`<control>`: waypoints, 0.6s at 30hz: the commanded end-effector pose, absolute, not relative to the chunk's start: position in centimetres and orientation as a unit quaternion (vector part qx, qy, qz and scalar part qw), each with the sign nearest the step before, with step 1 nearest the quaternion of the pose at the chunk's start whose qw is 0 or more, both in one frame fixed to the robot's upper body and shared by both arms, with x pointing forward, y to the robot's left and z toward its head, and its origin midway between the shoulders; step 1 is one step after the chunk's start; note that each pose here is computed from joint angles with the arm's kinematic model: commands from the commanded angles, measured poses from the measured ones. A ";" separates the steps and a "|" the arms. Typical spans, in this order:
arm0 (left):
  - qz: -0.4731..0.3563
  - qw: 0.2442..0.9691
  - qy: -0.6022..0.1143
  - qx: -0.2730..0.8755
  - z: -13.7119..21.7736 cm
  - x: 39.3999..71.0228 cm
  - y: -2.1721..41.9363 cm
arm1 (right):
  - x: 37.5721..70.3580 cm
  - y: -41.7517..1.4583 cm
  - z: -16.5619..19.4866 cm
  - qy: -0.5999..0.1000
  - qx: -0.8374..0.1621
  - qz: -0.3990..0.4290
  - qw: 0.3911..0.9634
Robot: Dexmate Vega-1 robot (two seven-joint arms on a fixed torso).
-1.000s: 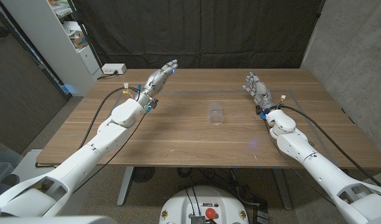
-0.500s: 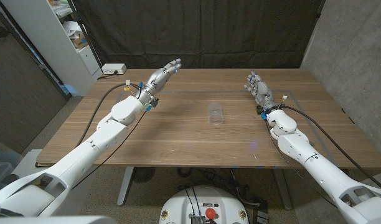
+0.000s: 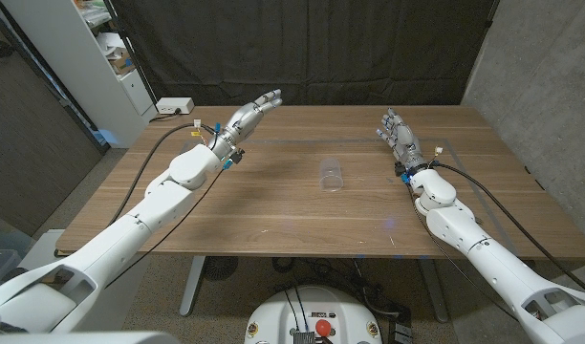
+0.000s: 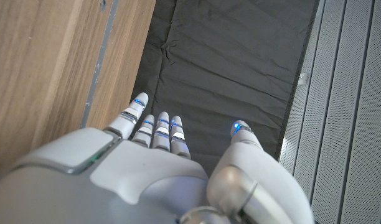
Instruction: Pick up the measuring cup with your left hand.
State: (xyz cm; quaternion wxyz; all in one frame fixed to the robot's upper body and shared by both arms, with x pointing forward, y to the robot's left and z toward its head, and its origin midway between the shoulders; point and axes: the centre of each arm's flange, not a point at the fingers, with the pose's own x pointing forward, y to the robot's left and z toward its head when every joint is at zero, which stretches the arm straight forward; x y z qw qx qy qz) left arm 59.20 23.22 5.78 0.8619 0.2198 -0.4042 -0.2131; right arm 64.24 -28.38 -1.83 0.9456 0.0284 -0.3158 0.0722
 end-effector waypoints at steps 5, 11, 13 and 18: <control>-0.220 0.847 -0.410 0.257 6.5 57.9 22.8 | 63.8 -28.4 -1.8 -0.320 0.033 0.065 0.945; -0.222 0.842 -0.411 0.269 6.8 57.8 22.5 | 63.8 -28.5 -1.7 -0.324 0.034 0.063 0.943; -0.217 0.843 -0.409 0.275 6.8 57.8 22.4 | 63.8 -28.6 -1.7 -0.321 0.040 0.059 0.944; -0.225 0.840 -0.405 0.283 7.0 57.9 22.1 | 63.8 -28.7 -1.6 -0.325 0.041 0.057 0.943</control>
